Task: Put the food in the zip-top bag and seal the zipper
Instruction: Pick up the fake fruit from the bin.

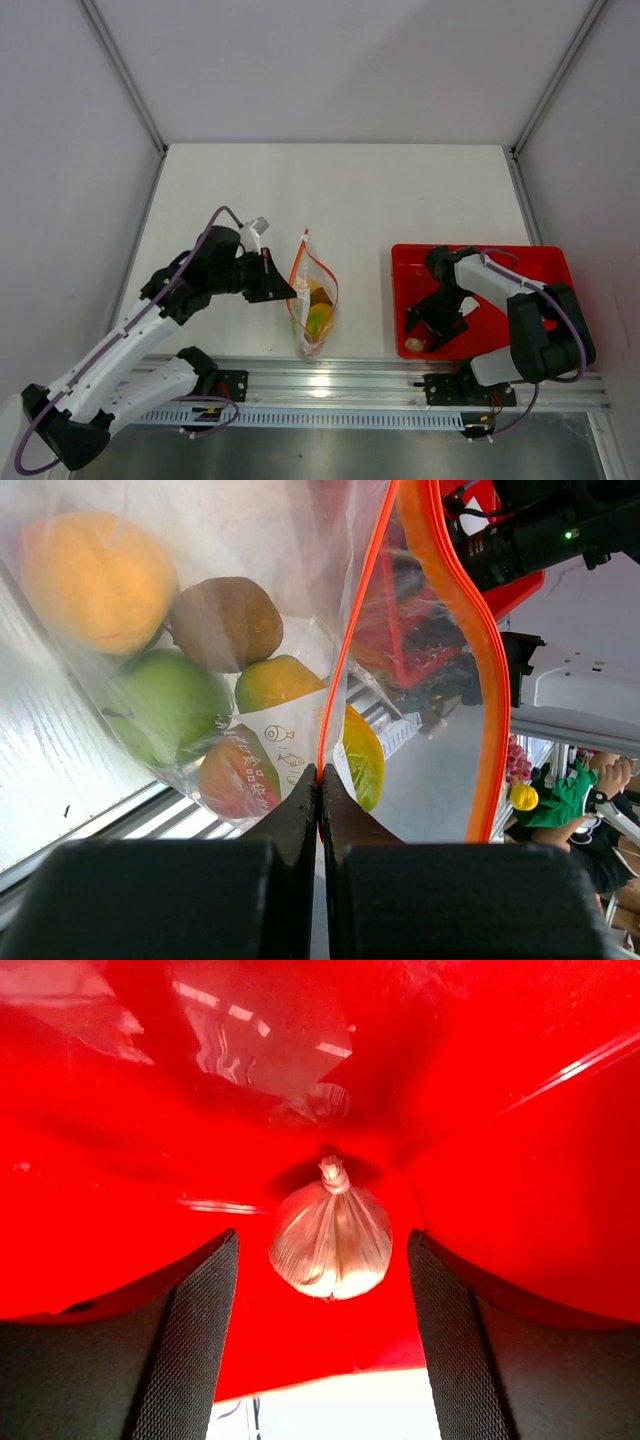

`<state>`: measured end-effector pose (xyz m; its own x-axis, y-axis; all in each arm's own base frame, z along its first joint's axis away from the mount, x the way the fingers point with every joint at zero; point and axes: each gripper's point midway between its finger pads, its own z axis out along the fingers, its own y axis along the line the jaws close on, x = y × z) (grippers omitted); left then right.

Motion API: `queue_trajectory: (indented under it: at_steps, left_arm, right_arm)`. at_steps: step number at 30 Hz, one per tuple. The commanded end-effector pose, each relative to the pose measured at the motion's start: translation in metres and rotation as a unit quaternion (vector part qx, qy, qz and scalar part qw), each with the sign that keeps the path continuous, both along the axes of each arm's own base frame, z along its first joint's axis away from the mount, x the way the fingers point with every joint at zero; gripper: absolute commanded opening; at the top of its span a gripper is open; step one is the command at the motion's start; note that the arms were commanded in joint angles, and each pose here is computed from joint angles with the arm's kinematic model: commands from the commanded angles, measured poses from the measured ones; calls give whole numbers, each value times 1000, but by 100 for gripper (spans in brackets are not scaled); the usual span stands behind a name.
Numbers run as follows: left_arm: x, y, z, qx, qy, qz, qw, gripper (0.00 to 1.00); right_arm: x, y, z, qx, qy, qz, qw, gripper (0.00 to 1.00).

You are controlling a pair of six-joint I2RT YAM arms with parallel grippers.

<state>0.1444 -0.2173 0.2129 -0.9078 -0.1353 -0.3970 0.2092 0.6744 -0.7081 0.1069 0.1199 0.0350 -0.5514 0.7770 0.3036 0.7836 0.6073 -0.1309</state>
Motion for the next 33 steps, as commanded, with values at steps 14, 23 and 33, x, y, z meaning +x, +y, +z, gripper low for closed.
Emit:
queue_trajectory:
  at_steps: [14,23,33]
  left_arm:
    - [-9,7,3,-14,-2,11,1000,1]
    - [-11,7,-1,-6,10,6,1000,0]
    - [-14,8,0,0,20,7,1000,1]
  right_arm:
    - [-1,-6,-14,-43,-17,-36,998,44]
    - [8,-9,-10,-44,-32,-39,998,32]
    - [19,-24,-1,-56,-58,-31,996,31]
